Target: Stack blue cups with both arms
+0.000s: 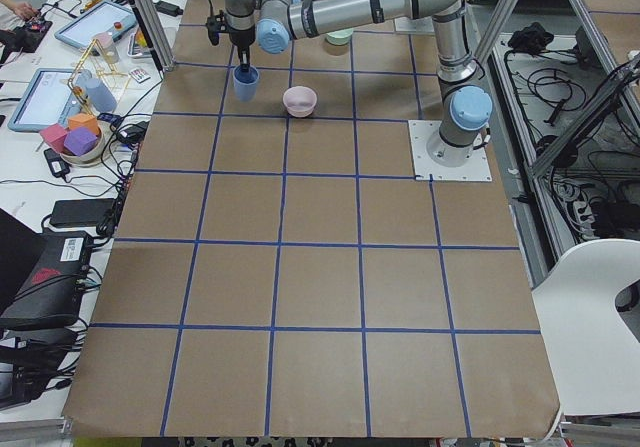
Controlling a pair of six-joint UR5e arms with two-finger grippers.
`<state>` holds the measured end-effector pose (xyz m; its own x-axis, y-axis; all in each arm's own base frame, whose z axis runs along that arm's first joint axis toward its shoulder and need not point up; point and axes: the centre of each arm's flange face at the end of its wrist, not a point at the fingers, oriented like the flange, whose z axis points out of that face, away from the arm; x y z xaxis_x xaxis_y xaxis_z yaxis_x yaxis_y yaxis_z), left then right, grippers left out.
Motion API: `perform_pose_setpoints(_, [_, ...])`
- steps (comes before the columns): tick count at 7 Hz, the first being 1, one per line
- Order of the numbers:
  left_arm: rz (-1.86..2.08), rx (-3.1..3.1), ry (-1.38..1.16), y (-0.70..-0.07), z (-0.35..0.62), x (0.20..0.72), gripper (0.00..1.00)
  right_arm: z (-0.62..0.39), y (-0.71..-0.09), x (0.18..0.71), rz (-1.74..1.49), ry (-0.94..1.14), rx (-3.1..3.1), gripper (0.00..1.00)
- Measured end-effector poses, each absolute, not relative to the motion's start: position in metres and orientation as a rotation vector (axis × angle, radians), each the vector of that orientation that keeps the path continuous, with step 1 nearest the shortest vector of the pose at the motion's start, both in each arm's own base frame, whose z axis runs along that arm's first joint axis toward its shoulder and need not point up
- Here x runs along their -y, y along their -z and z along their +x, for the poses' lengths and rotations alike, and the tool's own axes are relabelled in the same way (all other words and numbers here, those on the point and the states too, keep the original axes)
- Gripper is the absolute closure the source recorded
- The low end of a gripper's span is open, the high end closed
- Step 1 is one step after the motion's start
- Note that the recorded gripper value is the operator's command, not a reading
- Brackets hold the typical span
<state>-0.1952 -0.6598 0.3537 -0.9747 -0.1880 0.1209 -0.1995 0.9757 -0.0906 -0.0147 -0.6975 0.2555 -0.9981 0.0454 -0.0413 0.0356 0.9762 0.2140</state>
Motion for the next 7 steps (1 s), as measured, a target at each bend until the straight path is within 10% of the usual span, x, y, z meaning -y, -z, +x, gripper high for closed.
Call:
perform_pose_setpoints(4, [0.008,3.024,-0.038,-0.308,-0.376,0.596,1.00,-0.015,-0.275,0.701,0.084,-0.302,-3.080,1.00])
perform_pose_setpoints(5, [-0.028,3.034,0.000,-0.288,-0.391,0.588,0.02,-0.013,-0.289,0.702,0.096,-0.295,-3.079,1.00])
perform_pose_setpoints(7, [-0.050,3.049,-0.001,-0.257,-0.398,0.587,0.00,-0.004,-0.312,0.702,0.121,-0.294,-3.043,1.00])
